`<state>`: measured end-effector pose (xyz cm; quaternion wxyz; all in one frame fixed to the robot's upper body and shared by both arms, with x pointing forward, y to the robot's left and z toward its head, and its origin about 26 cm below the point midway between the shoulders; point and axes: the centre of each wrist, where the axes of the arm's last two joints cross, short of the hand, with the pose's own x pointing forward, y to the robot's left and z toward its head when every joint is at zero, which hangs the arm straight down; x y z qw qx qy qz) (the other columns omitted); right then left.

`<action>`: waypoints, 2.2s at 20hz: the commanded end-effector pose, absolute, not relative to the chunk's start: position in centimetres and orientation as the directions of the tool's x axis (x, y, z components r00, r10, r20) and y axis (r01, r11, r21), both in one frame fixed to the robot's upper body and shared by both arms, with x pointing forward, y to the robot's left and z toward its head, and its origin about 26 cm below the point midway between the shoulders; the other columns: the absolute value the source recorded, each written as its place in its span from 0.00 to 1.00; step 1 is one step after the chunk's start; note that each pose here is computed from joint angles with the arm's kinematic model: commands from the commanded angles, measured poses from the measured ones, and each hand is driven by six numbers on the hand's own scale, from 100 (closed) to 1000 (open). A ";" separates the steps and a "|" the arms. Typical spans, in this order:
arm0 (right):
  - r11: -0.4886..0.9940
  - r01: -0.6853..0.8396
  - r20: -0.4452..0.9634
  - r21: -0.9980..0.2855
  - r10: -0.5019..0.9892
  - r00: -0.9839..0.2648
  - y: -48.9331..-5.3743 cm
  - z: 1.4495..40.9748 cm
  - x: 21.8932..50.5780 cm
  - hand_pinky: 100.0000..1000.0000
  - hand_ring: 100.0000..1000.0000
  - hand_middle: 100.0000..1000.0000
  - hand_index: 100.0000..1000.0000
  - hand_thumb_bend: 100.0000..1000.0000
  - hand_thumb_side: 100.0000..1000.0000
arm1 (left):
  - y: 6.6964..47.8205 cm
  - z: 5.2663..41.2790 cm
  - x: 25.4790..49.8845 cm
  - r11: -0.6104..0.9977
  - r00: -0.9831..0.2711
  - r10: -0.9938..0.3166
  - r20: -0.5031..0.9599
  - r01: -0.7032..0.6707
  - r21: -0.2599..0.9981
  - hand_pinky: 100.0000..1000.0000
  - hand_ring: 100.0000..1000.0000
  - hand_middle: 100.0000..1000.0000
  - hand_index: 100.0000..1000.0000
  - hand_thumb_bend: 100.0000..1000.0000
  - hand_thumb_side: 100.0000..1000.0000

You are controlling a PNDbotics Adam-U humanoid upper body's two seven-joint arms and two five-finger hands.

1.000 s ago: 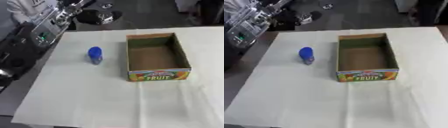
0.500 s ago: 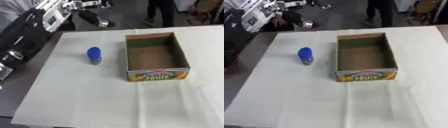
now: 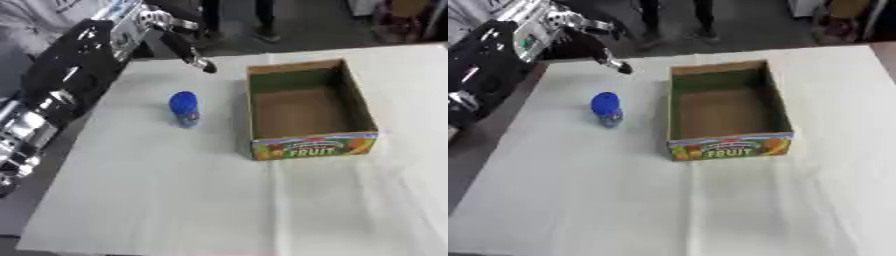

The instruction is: Pick up objects on the table and place them in the box.

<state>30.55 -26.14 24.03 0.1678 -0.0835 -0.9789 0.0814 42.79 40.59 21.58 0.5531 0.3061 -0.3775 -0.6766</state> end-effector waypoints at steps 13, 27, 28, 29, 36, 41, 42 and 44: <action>0.974 0.113 0.289 -0.195 0.167 -0.943 -25.6 25.1 30.5 0.41 0.45 0.52 0.55 0.00 0.78 | 42.2 20.2 44.0 -0.010 -0.041 -0.999 0.024 0.681 0.732 0.91 0.91 0.99 0.99 0.54 0.54; 0.973 0.105 0.294 -0.205 0.164 -0.942 -25.5 25.1 30.5 0.42 0.46 0.52 0.56 0.00 0.78 | 42.7 17.5 44.0 -0.062 -0.054 -0.998 -0.033 0.747 0.662 0.97 0.95 1.00 1.00 0.59 0.39; 0.973 0.105 0.294 -0.207 0.164 -0.942 -25.5 25.1 30.5 0.42 0.46 0.52 0.56 0.00 0.78 | 42.8 17.3 44.0 -0.071 -0.058 -0.997 -0.042 0.750 0.657 0.97 0.95 1.00 1.00 0.59 0.39; 0.973 0.104 0.295 -0.208 0.164 -0.941 -25.5 25.1 30.5 0.42 0.46 0.52 0.56 0.00 0.78 | 42.8 17.2 44.0 -0.079 -0.062 -0.997 -0.049 0.753 0.654 1.00 0.97 1.00 1.00 0.60 0.38; 0.972 0.099 0.298 -0.213 0.161 -0.941 -25.5 25.0 30.5 0.42 0.46 0.53 0.56 0.00 0.78 | 42.8 16.8 43.9 -0.123 -0.096 -0.992 -0.078 0.761 0.637 1.00 1.00 1.00 1.00 0.61 0.38; 0.972 0.096 0.299 -0.216 0.160 -0.941 -25.5 25.0 30.5 0.42 0.46 0.53 0.56 0.00 0.78 | 42.9 16.4 43.8 -0.136 -0.102 -0.991 -0.090 0.769 0.625 1.00 1.00 1.00 1.00 0.59 0.37; 0.972 0.096 0.300 -0.216 0.159 -0.941 -25.5 25.0 30.5 0.42 0.46 0.53 0.56 0.00 0.78 | 42.9 16.3 43.8 -0.137 -0.103 -0.991 -0.090 0.771 0.622 1.00 1.00 1.00 1.00 0.58 0.36; 0.972 0.095 0.300 -0.216 0.158 -0.941 -25.5 25.0 30.5 0.42 0.46 0.53 0.56 0.00 0.78 | 43.0 16.1 43.7 -0.138 -0.102 -0.990 -0.093 0.775 0.617 1.00 1.00 1.00 1.00 0.58 0.36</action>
